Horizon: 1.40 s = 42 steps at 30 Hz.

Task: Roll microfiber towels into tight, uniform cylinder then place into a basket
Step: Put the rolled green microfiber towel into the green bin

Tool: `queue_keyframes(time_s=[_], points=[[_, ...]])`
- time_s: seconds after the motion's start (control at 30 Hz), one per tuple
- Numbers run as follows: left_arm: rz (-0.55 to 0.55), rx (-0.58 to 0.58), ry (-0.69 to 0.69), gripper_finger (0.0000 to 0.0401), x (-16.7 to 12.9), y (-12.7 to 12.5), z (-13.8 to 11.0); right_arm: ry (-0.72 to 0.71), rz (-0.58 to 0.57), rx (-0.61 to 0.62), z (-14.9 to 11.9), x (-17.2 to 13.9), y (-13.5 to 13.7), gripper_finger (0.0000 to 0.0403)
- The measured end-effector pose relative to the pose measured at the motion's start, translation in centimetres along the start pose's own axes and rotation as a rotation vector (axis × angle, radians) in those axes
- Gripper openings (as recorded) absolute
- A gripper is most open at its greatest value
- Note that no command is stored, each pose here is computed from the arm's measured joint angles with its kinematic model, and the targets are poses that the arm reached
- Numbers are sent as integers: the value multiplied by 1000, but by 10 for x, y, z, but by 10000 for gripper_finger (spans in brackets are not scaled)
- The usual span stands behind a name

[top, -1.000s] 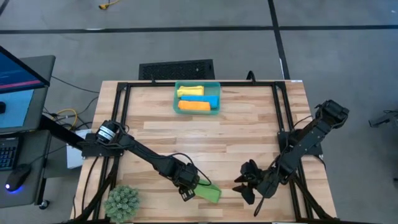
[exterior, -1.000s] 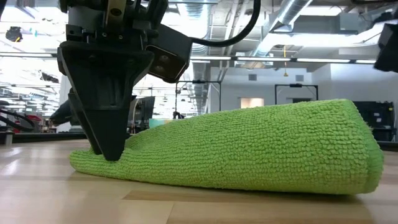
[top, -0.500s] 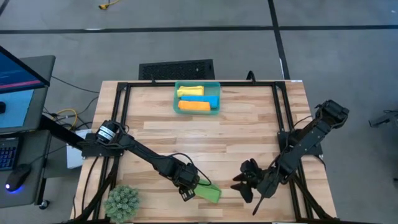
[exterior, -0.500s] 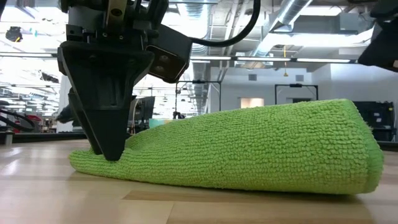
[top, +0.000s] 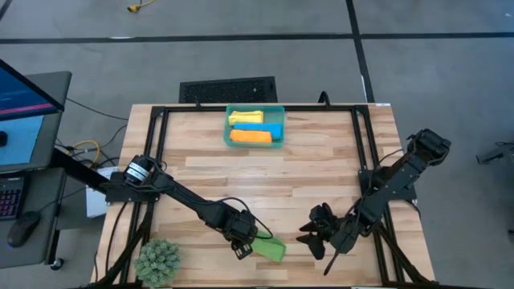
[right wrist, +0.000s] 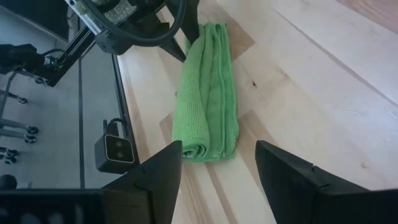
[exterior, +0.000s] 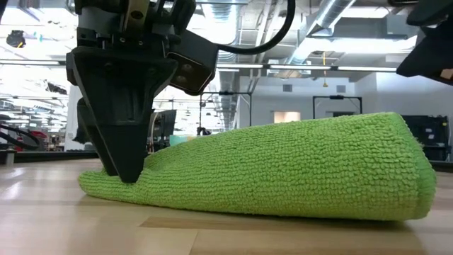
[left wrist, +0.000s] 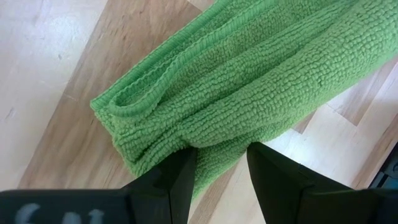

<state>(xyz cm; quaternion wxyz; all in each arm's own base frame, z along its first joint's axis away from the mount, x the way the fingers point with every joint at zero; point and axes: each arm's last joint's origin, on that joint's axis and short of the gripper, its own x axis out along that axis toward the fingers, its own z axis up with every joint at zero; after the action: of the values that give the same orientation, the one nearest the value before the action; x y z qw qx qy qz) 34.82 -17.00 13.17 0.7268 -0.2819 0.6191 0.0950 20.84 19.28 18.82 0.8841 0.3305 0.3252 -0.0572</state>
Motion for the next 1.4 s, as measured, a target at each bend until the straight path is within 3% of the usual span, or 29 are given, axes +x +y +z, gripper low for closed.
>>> queue_keyframes(time_s=[0.4, 0.5, 0.67, 1.4], points=[[0, 2, 0, 143, 0, -1, -1, -2, -11, 67, 1, 10, -2, 227], [0, 2, 1, 143, 0, 0, -1, -16, 33, 104, 4, 18, 3, 227], [0, 4, 1, 143, 0, -1, -1, -24, 83, 84, 6, 28, 6, 227], [3, 18, -6, 143, 0, -1, -2, -21, 69, 53, 6, 31, 3, 227]])
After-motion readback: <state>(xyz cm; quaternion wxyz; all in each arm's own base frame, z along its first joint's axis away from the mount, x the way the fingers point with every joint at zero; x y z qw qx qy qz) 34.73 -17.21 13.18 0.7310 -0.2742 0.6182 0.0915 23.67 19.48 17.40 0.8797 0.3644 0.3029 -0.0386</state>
